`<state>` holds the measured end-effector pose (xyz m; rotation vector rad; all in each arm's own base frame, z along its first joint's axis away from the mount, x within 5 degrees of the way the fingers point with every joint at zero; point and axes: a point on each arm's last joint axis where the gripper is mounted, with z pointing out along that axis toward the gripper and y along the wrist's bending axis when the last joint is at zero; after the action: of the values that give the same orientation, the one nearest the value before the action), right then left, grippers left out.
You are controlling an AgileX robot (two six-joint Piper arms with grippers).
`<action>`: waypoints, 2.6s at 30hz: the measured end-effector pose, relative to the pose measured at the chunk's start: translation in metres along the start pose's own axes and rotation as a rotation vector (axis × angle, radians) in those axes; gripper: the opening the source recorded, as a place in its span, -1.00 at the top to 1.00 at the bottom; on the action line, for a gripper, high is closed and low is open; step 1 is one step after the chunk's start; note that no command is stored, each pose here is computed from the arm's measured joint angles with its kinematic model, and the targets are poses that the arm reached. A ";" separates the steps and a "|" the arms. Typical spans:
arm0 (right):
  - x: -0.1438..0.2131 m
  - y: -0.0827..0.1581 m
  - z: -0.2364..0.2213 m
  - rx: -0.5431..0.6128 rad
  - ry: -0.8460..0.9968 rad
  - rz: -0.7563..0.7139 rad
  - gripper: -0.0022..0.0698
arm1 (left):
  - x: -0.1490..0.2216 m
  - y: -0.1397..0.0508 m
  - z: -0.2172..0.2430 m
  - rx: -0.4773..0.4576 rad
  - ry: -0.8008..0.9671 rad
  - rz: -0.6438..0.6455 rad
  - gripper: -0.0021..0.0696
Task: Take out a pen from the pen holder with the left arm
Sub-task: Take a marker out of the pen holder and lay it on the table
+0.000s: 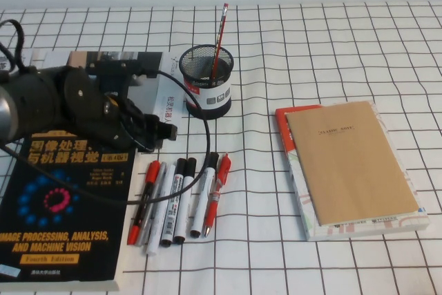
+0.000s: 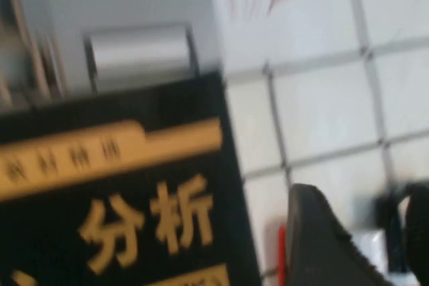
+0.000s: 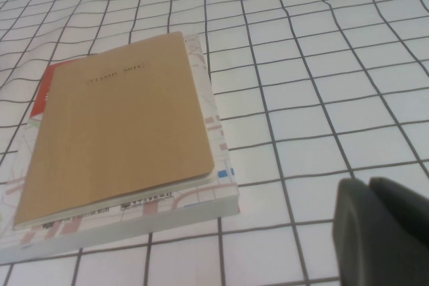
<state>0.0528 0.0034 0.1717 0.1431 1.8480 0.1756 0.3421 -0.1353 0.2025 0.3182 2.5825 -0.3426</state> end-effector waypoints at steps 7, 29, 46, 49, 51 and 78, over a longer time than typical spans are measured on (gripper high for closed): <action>0.000 0.000 0.000 0.000 0.000 0.000 0.98 | 0.009 -0.024 -0.058 0.000 -0.340 0.123 0.81; 0.000 0.000 0.000 0.000 0.000 0.000 0.99 | 0.159 -0.005 -0.192 0.042 -0.910 0.237 0.94; 0.000 0.000 0.000 0.000 0.000 0.000 0.99 | 0.252 0.022 -0.167 -0.022 -0.780 0.208 0.94; 0.000 0.000 0.000 0.000 0.000 0.000 0.98 | 0.258 0.024 -0.165 -0.020 -0.801 0.207 0.94; 0.000 0.000 0.000 0.000 0.000 0.000 0.98 | 0.261 0.025 -0.163 -0.020 -0.803 0.207 0.94; 0.000 0.000 0.000 0.000 0.000 0.000 0.98 | 0.277 0.030 -0.140 -0.033 -0.679 0.187 0.95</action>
<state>0.0528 0.0034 0.1717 0.1431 1.8480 0.1756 0.0538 -0.0208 0.1718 0.3539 1.8755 -0.2787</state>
